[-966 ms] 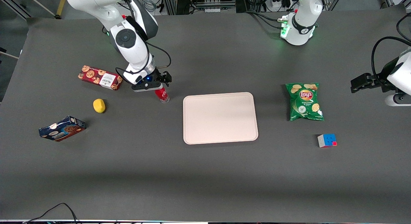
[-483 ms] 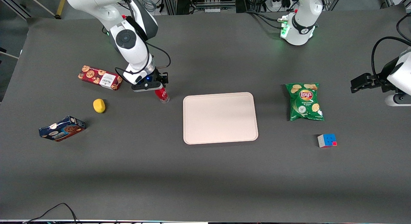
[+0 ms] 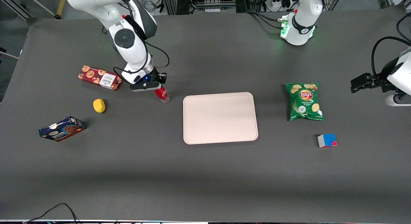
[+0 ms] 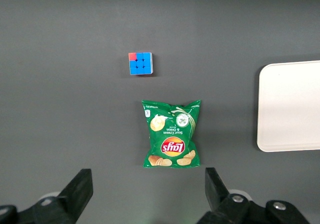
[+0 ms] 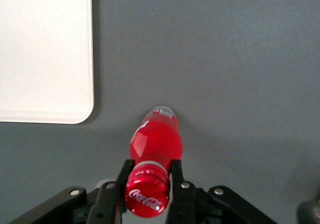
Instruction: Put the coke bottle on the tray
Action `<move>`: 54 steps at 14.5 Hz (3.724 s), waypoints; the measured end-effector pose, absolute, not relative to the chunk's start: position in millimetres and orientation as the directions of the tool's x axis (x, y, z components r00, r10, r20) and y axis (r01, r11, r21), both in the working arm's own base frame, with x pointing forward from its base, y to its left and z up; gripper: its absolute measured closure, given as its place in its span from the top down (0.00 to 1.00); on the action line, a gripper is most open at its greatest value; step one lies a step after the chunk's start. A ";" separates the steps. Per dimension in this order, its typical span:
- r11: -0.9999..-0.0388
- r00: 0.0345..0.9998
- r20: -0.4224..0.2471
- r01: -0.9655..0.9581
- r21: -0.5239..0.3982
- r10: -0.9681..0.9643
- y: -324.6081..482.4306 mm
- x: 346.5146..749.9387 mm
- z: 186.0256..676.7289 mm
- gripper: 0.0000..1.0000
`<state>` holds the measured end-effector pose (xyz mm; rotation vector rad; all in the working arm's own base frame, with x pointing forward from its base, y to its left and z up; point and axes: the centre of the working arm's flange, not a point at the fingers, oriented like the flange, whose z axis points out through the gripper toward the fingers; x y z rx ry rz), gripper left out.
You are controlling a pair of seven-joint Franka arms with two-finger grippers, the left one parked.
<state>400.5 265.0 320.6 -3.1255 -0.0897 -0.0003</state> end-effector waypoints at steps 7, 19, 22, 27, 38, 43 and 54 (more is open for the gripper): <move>-1.000 1.000 -0.025 0.016 0.016 0.015 260.3 440.7 473.8 0.34; -0.997 0.997 -0.046 -0.056 -0.048 -0.054 353.1 557.2 529.8 0.34; -0.996 0.996 -0.025 -0.090 -0.013 -0.089 394.4 574.9 473.8 0.34; -0.989 0.989 -0.002 -0.145 0.013 -0.145 428.1 582.8 405.9 0.34; -0.986 0.986 -0.036 -0.164 0.024 -0.165 447.3 580.4 312.7 0.34; -0.986 0.986 -0.023 -0.166 0.021 -0.166 448.4 580.5 312.9 0.60; -0.991 0.987 0.100 -0.117 -0.059 -0.122 345.4 613.4 468.7 1.00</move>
